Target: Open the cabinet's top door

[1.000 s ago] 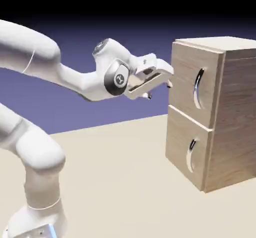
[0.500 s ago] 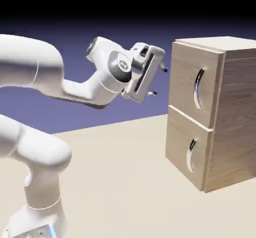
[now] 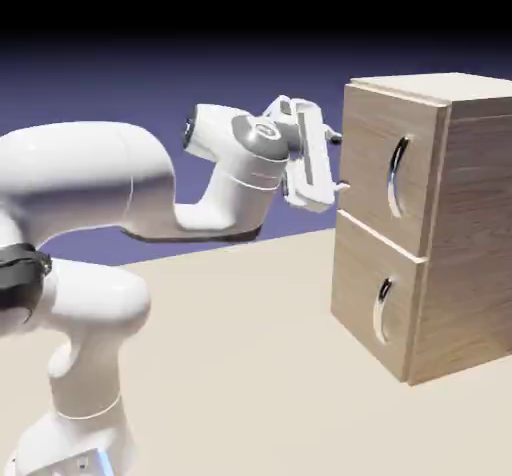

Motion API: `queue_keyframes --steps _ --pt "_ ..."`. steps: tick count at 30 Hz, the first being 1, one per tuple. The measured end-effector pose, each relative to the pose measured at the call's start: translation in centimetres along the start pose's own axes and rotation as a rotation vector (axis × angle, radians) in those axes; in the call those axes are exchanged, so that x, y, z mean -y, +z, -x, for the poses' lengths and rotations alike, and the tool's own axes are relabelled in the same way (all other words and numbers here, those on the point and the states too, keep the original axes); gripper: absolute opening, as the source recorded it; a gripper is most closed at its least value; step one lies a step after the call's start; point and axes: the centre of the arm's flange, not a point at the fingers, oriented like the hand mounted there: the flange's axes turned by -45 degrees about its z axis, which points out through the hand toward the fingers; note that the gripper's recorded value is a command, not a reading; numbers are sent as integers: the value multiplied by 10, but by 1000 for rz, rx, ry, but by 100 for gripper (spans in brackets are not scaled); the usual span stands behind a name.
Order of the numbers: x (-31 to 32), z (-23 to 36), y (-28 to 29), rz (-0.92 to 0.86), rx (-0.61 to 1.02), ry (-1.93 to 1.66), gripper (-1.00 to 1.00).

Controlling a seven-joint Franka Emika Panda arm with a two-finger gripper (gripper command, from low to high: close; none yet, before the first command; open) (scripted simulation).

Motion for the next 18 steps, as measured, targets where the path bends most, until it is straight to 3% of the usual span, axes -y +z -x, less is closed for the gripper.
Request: queue_keyframes --steps 18 --pt "38 -37 76 131 236 -688 0"
